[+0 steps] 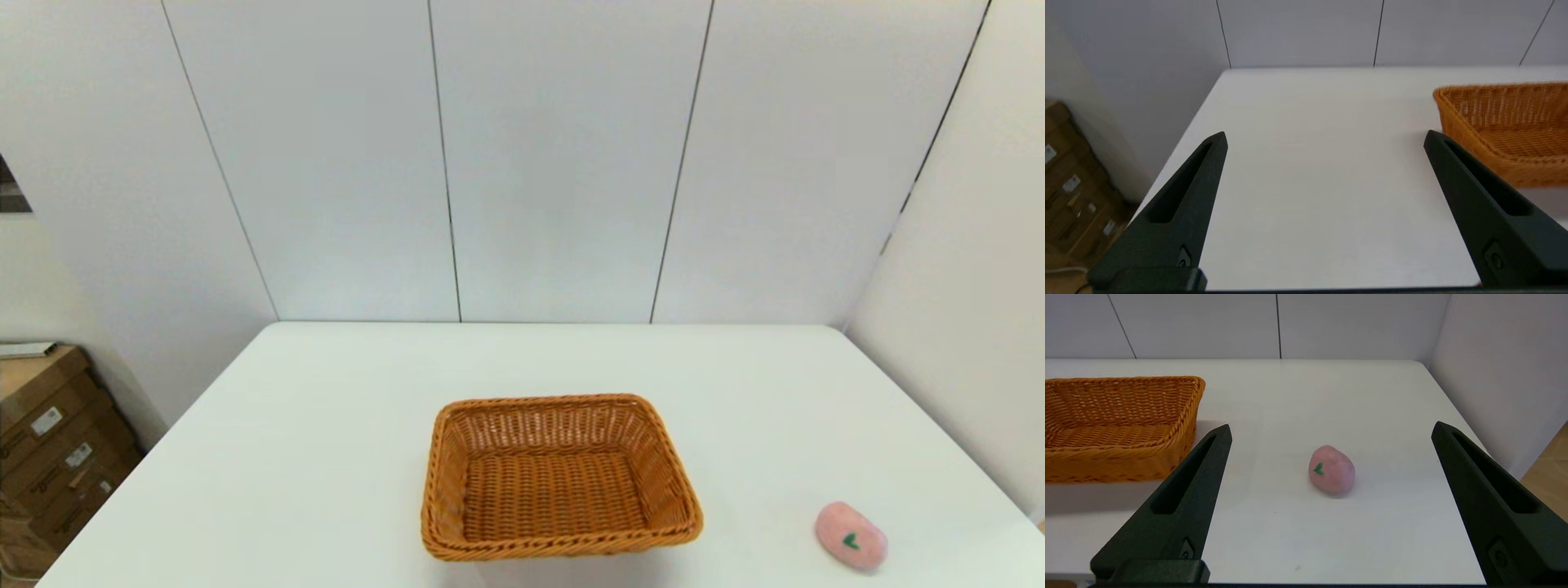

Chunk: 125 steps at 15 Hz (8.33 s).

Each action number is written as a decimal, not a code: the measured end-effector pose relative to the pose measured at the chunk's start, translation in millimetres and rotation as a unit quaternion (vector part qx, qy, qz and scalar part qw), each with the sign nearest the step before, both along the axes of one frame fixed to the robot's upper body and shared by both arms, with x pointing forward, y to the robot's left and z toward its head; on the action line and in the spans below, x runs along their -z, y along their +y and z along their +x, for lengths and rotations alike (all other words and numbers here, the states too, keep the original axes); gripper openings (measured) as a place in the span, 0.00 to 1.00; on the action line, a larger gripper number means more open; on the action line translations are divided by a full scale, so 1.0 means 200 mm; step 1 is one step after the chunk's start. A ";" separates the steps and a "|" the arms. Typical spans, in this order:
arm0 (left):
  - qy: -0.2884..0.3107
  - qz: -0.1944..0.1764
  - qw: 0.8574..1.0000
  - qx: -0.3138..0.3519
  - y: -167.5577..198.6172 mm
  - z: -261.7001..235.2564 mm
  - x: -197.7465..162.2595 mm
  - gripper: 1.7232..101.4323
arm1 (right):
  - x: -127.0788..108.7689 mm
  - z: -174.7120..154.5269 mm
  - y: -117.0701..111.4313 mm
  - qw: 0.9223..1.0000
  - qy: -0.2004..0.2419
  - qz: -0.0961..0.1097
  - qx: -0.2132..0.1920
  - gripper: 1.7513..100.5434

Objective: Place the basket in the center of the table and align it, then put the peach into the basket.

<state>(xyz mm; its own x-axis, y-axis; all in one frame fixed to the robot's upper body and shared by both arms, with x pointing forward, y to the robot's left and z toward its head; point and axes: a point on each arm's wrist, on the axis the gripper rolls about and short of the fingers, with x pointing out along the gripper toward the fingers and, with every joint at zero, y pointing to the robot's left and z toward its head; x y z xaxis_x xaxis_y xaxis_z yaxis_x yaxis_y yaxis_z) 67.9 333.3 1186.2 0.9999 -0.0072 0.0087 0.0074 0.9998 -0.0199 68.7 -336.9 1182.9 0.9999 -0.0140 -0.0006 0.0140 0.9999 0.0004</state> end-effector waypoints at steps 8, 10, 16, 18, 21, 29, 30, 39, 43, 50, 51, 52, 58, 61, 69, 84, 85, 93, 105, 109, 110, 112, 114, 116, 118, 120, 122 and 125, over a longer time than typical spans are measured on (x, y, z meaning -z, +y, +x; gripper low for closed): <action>0.003 -0.003 1.000 -0.009 0.00 0.00 0.02 0.96 | -0.26 -0.01 0.00 0.999 0.037 -0.001 -0.006 0.96; 0.003 -0.002 1.000 -0.010 0.00 0.00 0.02 0.96 | -0.32 0.07 0.00 0.995 0.096 -0.005 -0.005 0.96; 0.003 0.002 1.000 -0.010 0.00 0.00 0.02 0.96 | -0.33 0.43 0.00 0.955 0.294 -0.048 -0.018 0.96; 0.003 0.002 1.000 -0.009 0.00 0.00 0.01 0.96 | -0.29 0.57 0.00 0.932 0.357 -0.053 -0.021 0.96; 0.003 0.000 1.000 -0.009 0.00 0.00 0.01 0.96 | -0.17 0.80 0.00 0.899 0.433 -0.055 -0.024 0.96; 0.003 -0.002 1.000 -0.009 0.00 0.00 0.02 0.96 | 0.17 1.19 -0.02 0.868 0.494 -0.052 -0.018 0.96; 0.003 -0.002 1.000 -0.010 0.00 0.00 0.02 0.96 | 0.19 1.22 -0.04 0.868 0.493 -0.049 -0.014 0.96; 0.003 -0.003 1.000 -0.010 0.00 0.00 0.01 0.96 | 0.27 1.24 -0.06 0.857 0.514 -0.041 -0.006 0.63; 0.003 -0.003 1.000 -0.010 0.00 0.00 0.01 0.96 | 0.25 1.24 -0.06 0.862 0.505 -0.039 -0.004 0.29; 0.003 -0.003 1.000 -0.010 0.00 0.00 0.01 0.96 | 0.17 1.26 -0.06 0.911 0.412 -0.019 0.008 0.03; 0.003 -0.003 1.000 -0.010 0.00 0.00 0.01 0.96 | 0.13 1.28 -0.04 0.926 0.378 -0.008 0.008 0.03; 0.003 -0.003 1.000 -0.010 0.00 0.00 0.01 0.96 | 0.09 1.30 -0.01 0.937 0.350 0.001 0.000 0.03; 0.003 -0.003 1.000 -0.010 0.00 0.00 0.01 0.96 | -0.10 1.35 0.36 0.955 0.266 0.001 -0.129 0.03; 0.003 -0.004 1.000 -0.010 0.00 0.00 0.01 0.96 | -0.18 1.35 0.58 0.950 0.236 -0.009 -0.203 0.03; 0.003 -0.012 1.000 -0.011 0.00 0.00 0.01 0.96 | -0.23 1.30 0.95 0.917 0.252 -0.040 -0.306 0.03; 0.003 -0.011 1.000 -0.011 0.00 0.00 0.01 0.96 | -0.12 1.29 1.07 0.911 0.274 -0.055 -0.304 0.69; 0.003 -0.011 1.000 -0.011 0.00 0.00 0.01 0.96 | -0.14 1.30 1.05 0.915 0.271 -0.051 -0.295 0.73; 0.003 -0.017 1.000 -0.016 0.00 0.00 0.01 0.96 | -0.35 1.45 0.52 0.972 0.203 -0.044 -0.112 0.88; 0.002 -0.020 1.000 -0.016 0.00 0.00 0.01 0.96 | -0.59 0.87 0.11 0.987 0.079 -0.134 0.043 0.95; 0.002 -0.021 1.000 -0.017 0.00 0.00 0.01 0.96 | -0.57 0.70 0.03 0.984 0.057 -0.132 0.101 0.96; 0.002 -0.021 1.000 -0.017 0.00 0.00 0.01 0.96 | -0.56 0.66 0.02 0.984 0.052 -0.132 0.105 0.96; 0.002 -0.021 1.000 -0.017 0.00 0.00 0.01 0.96 | -0.53 0.58 0.01 0.985 0.037 -0.129 0.109 0.96; 0.002 -0.022 1.000 -0.017 0.00 0.00 0.01 0.96 | -0.49 0.48 0.00 0.985 0.024 -0.125 0.113 0.96; 0.002 -0.022 1.000 -0.017 0.00 0.00 0.01 0.96 | -0.44 0.38 -0.01 0.986 0.017 -0.123 0.114 0.96; 0.002 -0.022 1.000 -0.017 0.00 0.00 0.01 0.96 | -0.40 0.28 -0.02 0.986 0.015 -0.121 0.115 0.96; 0.002 -0.022 1.000 -0.017 0.00 0.00 0.01 0.96 | -0.35 0.18 -0.03 0.985 0.025 -0.120 0.124 0.96; 0.002 -0.022 1.000 -0.017 0.00 0.00 0.01 0.96 | -0.30 0.11 -0.04 0.982 0.035 -0.121 0.139 0.96; 0.002 -0.023 1.000 -0.017 0.00 0.00 0.01 0.96 | -0.23 0.04 -0.03 0.981 0.035 -0.120 0.146 0.96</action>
<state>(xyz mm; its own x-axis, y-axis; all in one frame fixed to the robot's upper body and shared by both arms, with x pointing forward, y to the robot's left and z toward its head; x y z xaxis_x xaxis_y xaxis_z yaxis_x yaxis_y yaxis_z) 68.9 334.1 1183.2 0.9996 0.0268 0.0051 -0.0264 0.9975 -0.0663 76.1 -343.6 1228.0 0.9511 -0.3073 -0.0305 0.2908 0.9244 -0.2467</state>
